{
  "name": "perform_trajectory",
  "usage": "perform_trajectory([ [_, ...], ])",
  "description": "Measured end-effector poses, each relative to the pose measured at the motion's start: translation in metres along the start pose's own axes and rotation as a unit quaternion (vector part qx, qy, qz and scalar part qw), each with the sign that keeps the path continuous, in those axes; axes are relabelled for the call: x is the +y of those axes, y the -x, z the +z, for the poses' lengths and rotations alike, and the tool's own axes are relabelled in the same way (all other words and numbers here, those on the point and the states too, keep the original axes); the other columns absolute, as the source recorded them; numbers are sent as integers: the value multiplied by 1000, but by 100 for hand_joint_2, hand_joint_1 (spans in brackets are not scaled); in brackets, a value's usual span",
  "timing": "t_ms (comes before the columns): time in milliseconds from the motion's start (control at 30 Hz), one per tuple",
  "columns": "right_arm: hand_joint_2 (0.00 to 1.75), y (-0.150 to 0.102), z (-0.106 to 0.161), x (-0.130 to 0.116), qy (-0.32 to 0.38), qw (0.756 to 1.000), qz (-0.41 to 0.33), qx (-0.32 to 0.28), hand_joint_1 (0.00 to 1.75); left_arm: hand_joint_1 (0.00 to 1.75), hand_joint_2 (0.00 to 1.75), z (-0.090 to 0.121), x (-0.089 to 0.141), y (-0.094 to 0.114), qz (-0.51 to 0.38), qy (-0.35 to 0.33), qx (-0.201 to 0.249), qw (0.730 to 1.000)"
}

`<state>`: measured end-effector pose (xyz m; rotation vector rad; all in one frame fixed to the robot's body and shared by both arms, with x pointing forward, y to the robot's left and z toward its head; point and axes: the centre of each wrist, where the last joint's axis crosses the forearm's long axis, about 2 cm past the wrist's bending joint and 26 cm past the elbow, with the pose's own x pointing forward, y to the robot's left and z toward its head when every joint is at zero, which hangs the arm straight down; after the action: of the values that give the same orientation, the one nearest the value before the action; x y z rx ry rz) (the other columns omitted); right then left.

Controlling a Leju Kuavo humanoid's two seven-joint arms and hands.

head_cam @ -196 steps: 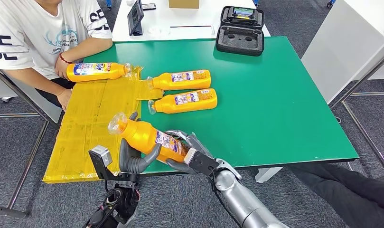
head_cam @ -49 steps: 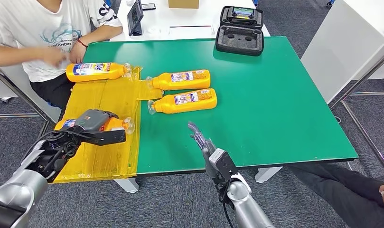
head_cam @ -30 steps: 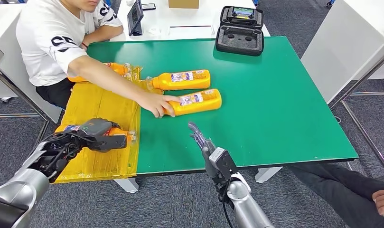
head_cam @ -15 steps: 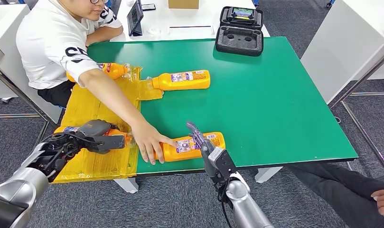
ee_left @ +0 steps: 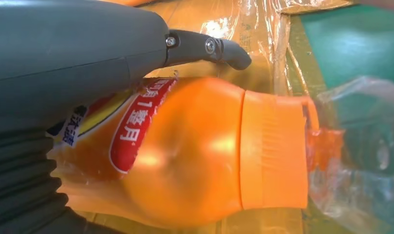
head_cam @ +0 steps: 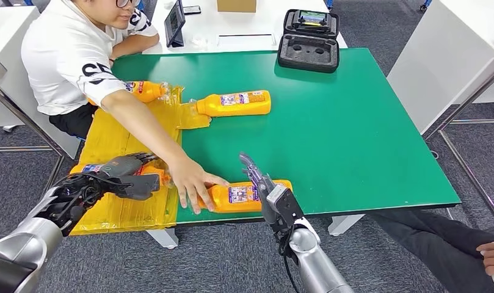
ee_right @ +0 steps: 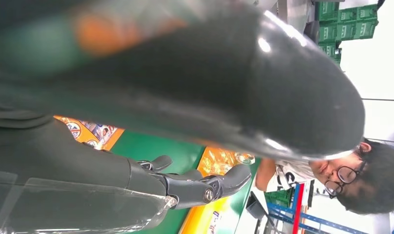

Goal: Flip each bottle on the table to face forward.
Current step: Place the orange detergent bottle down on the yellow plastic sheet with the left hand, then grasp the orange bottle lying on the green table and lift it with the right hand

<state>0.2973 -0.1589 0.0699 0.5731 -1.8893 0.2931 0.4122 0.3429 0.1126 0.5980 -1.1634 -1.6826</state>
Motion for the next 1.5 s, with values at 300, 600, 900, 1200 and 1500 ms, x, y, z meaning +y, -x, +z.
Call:
perform_trajectory([
  [300,0,2,0,-1,6,1000,4,4,0,0,0,1,-3,1,48,-9,-13,999],
  [600,0,3,1,-1,8,1000,5,7,0,0,0,0,-6,-2,84,-38,-14,996],
  [900,0,5,6,2,11,1000,3,16,0,0,0,-2,-8,-10,85,-153,-15,984],
  [1200,0,6,9,6,13,1000,-1,25,0,0,0,2,34,-19,-30,-429,-28,902],
  [1500,0,6,8,7,13,1000,-5,25,0,0,0,10,55,-26,-82,-491,-69,864],
])
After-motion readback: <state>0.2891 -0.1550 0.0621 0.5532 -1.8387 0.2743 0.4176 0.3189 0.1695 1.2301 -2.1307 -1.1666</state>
